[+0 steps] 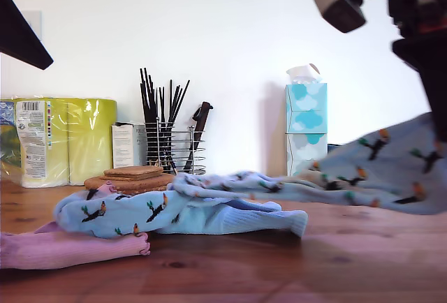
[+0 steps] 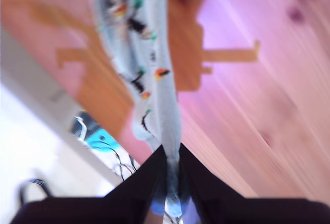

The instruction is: Pair up the socks based on colour and pattern, by placing each sock on top of its pair

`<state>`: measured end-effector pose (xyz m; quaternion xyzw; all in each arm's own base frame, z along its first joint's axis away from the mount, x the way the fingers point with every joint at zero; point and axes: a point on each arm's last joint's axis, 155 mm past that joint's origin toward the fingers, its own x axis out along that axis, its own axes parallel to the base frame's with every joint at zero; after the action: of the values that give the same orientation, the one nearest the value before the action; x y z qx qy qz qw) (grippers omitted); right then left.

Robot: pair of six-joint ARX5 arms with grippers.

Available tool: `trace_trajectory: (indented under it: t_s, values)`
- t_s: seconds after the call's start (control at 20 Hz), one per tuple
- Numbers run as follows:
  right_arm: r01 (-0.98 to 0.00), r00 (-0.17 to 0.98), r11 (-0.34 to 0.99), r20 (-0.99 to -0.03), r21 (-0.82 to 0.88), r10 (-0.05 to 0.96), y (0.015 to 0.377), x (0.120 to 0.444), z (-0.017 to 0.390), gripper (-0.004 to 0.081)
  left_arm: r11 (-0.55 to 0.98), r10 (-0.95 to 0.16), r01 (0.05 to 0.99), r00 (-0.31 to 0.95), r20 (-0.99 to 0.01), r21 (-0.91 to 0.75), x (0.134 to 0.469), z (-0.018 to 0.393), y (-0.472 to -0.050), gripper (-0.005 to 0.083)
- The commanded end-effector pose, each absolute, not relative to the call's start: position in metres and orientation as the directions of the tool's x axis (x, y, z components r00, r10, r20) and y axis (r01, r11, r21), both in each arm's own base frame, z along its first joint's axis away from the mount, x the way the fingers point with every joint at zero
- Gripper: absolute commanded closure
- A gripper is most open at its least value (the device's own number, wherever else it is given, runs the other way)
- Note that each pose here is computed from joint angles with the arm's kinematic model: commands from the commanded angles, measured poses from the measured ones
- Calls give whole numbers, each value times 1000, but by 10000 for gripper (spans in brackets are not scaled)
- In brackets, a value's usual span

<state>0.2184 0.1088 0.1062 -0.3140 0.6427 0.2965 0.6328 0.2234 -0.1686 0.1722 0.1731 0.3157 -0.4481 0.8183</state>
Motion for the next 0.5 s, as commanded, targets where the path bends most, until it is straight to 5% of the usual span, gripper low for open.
trace_trajectory:
  t_s: [0.0,0.2,0.45]
  values:
    - [-761,-3,646,-996,-53,-86,91,222,104,692,539,-626,842,403,-668,3,225,174,-169,796]
    - [-644,82,745,-984,-173,-157,62,250,106,509,545,-625,838,401,-670,-7,224,173,-169,796]
    - [-441,133,887,-987,-140,-90,75,264,106,526,541,-632,841,400,-664,-8,225,175,-170,796]
